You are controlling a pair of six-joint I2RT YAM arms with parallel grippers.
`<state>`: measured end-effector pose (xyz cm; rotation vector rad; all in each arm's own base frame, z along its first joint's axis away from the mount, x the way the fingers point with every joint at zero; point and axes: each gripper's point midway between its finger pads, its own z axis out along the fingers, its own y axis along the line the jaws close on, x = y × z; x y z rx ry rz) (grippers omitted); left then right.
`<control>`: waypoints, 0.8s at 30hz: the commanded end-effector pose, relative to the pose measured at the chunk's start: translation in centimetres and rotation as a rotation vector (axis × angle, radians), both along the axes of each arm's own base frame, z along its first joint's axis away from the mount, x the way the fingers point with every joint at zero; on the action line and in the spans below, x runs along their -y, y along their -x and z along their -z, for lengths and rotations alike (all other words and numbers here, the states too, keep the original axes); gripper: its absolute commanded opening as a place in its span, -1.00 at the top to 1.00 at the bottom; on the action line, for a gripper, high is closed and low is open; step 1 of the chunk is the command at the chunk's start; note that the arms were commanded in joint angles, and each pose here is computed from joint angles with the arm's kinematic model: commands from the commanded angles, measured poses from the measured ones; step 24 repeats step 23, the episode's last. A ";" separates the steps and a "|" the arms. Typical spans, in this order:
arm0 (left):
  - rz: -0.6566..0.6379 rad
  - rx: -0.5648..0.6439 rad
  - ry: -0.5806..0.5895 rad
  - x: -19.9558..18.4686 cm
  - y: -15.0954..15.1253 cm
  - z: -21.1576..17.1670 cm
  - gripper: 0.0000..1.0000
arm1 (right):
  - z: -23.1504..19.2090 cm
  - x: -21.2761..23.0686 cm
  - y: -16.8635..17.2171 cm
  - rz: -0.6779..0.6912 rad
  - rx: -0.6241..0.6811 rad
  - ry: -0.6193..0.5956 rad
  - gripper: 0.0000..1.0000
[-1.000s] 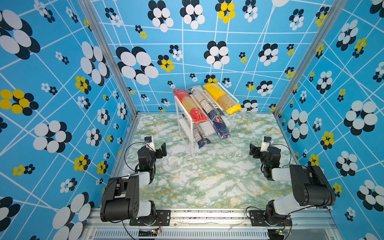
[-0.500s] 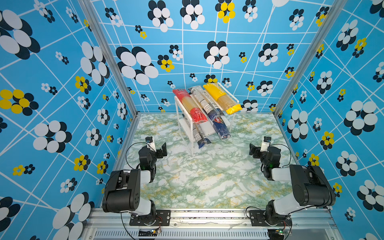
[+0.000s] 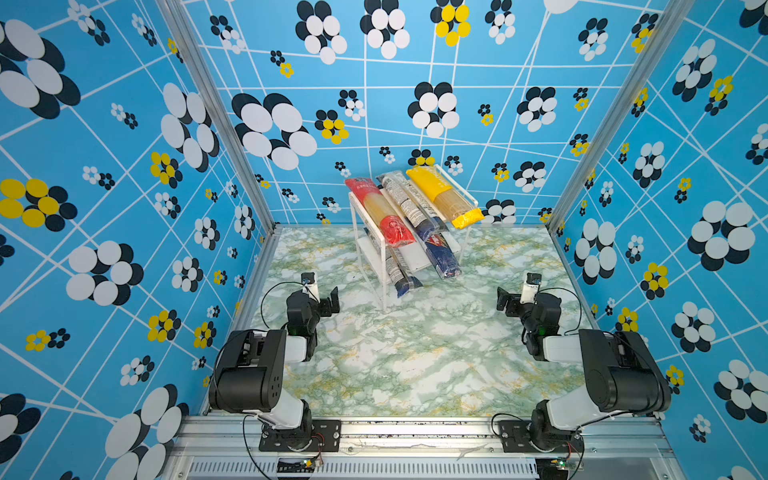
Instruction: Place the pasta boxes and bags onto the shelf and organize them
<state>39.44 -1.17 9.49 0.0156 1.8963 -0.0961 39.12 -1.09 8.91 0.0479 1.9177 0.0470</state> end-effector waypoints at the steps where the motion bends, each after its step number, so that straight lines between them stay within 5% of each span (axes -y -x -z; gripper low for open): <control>1: -0.023 -0.011 -0.052 -0.2 -0.4 0.0 -0.98 | -0.4 -0.2 -0.4 -0.002 0.013 0.008 -0.98; 24: -0.023 -0.012 -0.049 -0.3 -0.4 0.0 -0.98 | -0.4 -0.2 -0.5 0.007 0.010 0.014 -0.98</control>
